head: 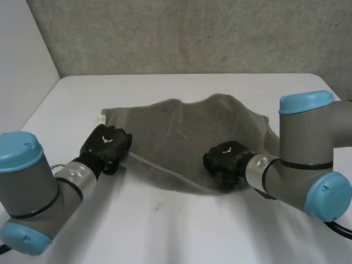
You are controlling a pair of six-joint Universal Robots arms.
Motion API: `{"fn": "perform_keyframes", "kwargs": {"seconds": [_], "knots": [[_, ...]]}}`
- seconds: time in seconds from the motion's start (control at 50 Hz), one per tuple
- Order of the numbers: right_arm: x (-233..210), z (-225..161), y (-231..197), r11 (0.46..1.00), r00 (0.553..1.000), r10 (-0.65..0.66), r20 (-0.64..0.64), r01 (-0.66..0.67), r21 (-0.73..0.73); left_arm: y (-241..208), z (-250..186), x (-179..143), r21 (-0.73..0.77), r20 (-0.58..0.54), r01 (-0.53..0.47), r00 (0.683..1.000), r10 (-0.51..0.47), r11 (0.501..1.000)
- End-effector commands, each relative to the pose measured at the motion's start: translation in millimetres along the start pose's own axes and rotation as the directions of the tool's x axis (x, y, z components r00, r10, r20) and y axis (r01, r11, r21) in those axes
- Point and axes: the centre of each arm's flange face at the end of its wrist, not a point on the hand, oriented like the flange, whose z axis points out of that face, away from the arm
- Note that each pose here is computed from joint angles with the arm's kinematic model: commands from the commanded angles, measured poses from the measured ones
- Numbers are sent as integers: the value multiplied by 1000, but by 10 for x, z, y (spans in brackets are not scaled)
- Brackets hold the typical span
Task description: Fold the towel.
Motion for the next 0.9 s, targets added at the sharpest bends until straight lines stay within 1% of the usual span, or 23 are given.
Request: {"fn": "perform_keyframes", "kwargs": {"seconds": [0.02,0.04,0.08,0.14,0.2,0.22,0.24,0.28,0.3,0.38,0.48,0.54,0.7,0.74,0.76,0.78,0.8,0.84,0.9], "knots": [[559,-209,-87,969,964,224,-146,-203,143,-329,-132,-168,77,57,-39,998,35,996],[560,-209,-87,969,963,224,-147,-203,144,-329,-132,-169,77,57,-39,998,35,996],[707,-274,-26,958,948,266,-177,-239,157,-367,-164,-178,81,59,-39,998,34,996],[747,-280,17,957,945,273,-181,-247,153,-484,-251,-207,99,65,-33,998,27,995],[866,-287,138,950,933,303,-194,-280,137,-584,-318,-235,112,65,-6,998,-1,994],[919,-296,204,948,928,314,-199,-294,126,-632,-346,-250,120,65,16,998,-24,993],[933,-294,272,950,930,310,-197,-294,109,-632,-346,-250,120,65,16,998,-24,993],[930,-283,340,954,935,299,-191,-287,89,-758,-395,-290,151,69,54,995,-65,987],[920,-281,400,959,940,284,-188,-276,68,-758,-396,-290,151,69,54,995,-65,987],[944,-294,487,961,941,276,-194,-272,49,-932,-427,-351,197,68,105,990,-120,975],[952,-279,587,958,937,286,-199,-282,52,-1067,-430,-397,219,60,144,985,-161,965],[969,-244,631,961,937,275,-217,-264,78,-1122,-420,-454,228,67,157,982,-177,961],[1212,-188,740,967,926,250,-282,-225,118,-1031,-377,-490,202,83,161,980,-181,966],[1318,-190,778,979,931,201,-304,-178,102,-989,-369,-517,193,93,164,978,-184,967],[1318,-190,778,979,931,201,-304,-178,102,-912,-347,-550,171,104,171,976,-191,970],[1365,-190,790,985,936,165,-311,-143,93,-842,-326,-578,153,112,177,974,-195,972],[1365,-190,790,985,936,165,-311,-143,93,-841,-326,-579,153,112,177,974,-195,972],[1435,-181,819,994,942,102,-318,-83,73,-741,-288,-621,124,126,189,971,-204,974],[1437,-139,853,997,952,70,-297,-55,58,-705,-266,-622,114,126,193,970,-207,975]]}}
